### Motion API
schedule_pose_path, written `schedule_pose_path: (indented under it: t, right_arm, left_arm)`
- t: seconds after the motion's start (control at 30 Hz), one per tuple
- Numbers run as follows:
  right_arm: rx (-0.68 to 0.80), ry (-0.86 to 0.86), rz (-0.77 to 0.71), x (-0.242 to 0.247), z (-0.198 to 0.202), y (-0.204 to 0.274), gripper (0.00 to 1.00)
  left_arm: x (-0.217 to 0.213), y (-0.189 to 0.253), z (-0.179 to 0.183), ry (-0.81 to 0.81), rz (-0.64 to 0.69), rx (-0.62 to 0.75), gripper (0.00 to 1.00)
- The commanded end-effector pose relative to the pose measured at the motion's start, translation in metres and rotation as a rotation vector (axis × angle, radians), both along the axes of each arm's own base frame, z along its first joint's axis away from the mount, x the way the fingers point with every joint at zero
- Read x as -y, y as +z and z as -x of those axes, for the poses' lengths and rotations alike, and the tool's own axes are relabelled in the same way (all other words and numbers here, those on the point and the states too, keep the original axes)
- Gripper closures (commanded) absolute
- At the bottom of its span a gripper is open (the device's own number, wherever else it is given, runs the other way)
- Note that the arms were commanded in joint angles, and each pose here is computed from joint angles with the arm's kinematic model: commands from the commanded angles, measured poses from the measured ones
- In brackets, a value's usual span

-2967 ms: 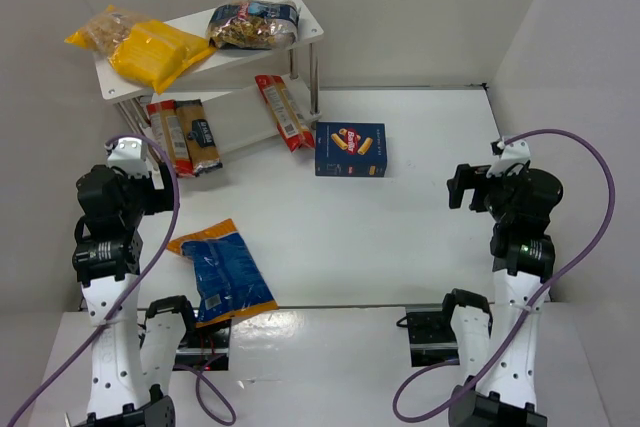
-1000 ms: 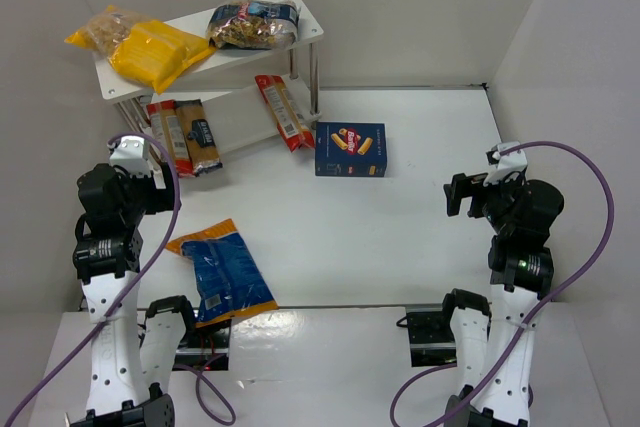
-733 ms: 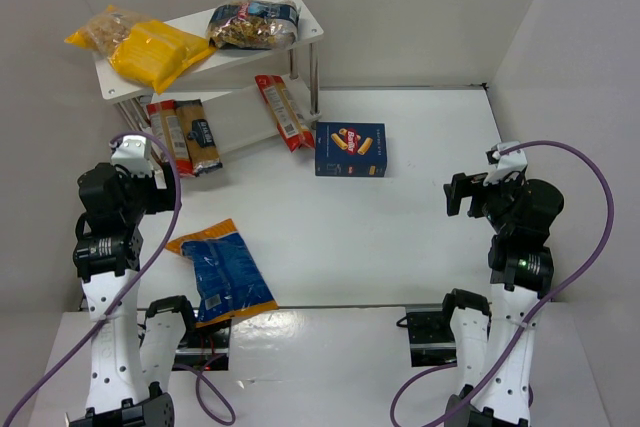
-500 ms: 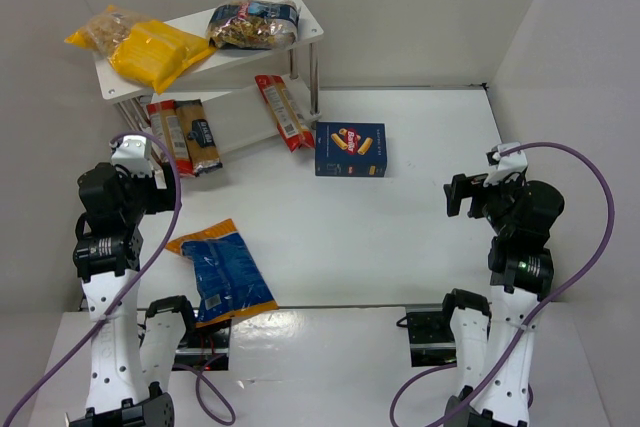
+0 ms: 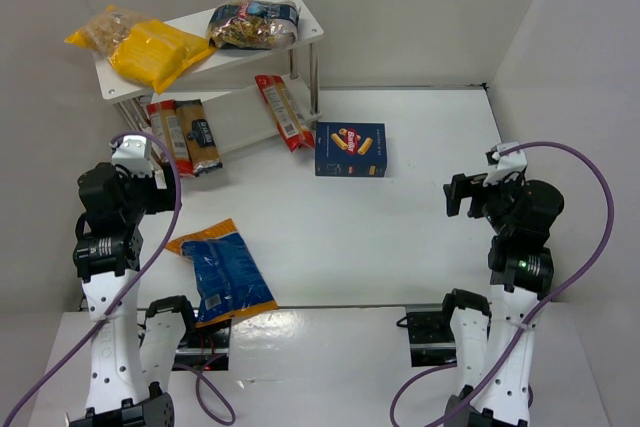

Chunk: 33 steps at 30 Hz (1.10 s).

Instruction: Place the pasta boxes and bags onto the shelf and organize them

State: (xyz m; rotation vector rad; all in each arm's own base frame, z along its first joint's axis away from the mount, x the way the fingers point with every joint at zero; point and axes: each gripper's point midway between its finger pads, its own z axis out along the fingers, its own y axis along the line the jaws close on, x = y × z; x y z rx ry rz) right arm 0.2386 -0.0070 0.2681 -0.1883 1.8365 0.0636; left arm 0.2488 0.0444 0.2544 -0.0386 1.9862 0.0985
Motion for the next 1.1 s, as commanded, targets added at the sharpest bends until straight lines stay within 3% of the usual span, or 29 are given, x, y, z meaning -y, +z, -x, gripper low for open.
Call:
schedule_pose_path:
  t: [0.0, 0.2, 0.7, 0.83, 1.07]
  right_arm:
    - [0.026, 0.039, 0.025, -0.003, -0.004, 0.008, 0.0]
    - [-0.044, 0.33, 0.029, -0.041, 0.002, -0.004, 0.0]
    - [-0.235, 0.739, 0.069, -0.148, 0.006, -0.028, 0.0]
    - [-0.409, 0.937, 0.133, -0.193, 0.017, -0.072, 0.0]
    - [-0.503, 1.171, 0.269, -0.267, 0.039, -0.114, 0.0]
  left_arm:
    - [0.003, 0.006, -0.002, -0.023, -0.001, 0.025, 0.0]
    - [0.003, 0.004, -0.001, -0.023, 0.002, 0.016, 0.0]
    - [0.004, -0.004, -0.003, -0.035, 0.004, -0.01, 0.0]
    - [0.004, -0.004, -0.003, -0.035, 0.004, -0.01, 0.0]
    - [-0.003, -0.005, -0.005, 0.01, 0.005, -0.013, 0.0]
